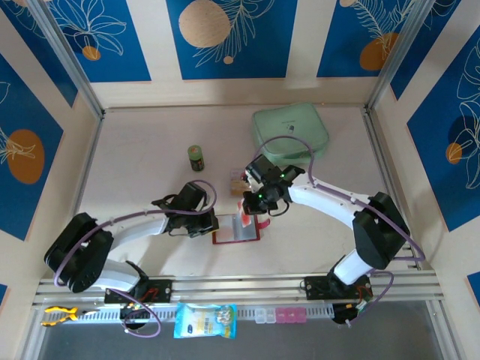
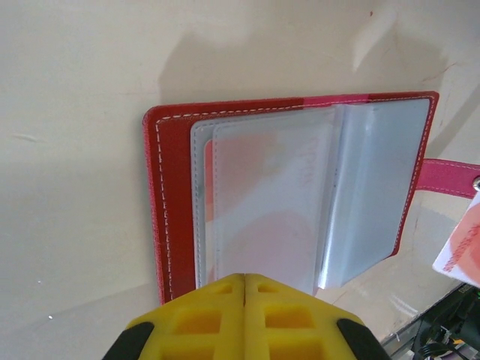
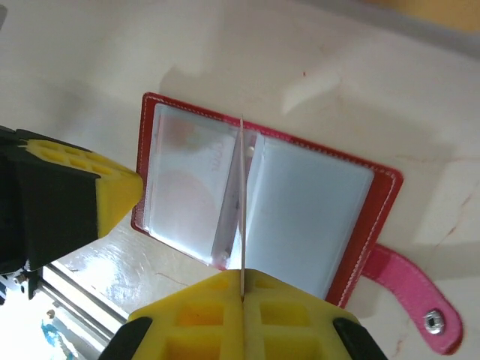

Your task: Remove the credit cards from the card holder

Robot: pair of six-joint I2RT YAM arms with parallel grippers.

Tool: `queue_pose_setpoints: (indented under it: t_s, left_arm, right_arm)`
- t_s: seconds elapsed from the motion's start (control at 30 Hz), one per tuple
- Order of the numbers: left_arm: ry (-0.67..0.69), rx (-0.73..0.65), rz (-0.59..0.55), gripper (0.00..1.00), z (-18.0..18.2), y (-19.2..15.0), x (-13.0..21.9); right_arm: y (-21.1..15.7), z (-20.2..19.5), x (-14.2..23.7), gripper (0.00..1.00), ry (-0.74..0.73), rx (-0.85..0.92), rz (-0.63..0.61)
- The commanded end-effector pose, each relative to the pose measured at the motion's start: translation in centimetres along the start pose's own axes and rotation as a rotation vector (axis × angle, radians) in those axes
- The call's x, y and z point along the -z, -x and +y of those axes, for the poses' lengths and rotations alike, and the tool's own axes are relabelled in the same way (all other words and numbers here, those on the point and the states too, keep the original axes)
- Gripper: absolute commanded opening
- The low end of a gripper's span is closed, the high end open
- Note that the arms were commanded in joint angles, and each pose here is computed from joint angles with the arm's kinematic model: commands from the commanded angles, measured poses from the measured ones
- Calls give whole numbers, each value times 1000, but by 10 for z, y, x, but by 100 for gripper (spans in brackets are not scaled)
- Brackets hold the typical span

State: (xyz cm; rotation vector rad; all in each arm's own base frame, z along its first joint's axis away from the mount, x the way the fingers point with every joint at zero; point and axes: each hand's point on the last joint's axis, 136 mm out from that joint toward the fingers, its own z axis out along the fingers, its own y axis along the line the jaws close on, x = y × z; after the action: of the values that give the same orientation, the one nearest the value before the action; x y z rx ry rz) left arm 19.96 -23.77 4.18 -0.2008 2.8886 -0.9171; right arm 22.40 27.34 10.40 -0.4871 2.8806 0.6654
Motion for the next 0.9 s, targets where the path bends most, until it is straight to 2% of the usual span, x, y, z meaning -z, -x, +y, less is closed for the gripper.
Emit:
queue_pose_setpoints:
  t_s: [0.0, 0.13, 0.23, 0.37, 0.87]
  left_arm:
    - [7, -9, -25, 3, -2, 7, 9]
    - [13, -8, -23, 4, 1, 6, 10]
    - [19, -6, -26, 4, 3, 6, 12]
    - [23, -2, -36, 4, 6, 7, 16]
    - [36, 23, -53, 6, 17, 4, 23]
  right_arm:
    - [2, -1, 14, 2, -31, 284, 1]
    - [9, -8, 24, 0, -50, 511, -6]
    - [3, -9, 26, 0, -41, 723, 40]
    - [7, -22, 28, 0, -116, 926, 71]
    - [93, -34, 41, 0, -102, 1032, 12]
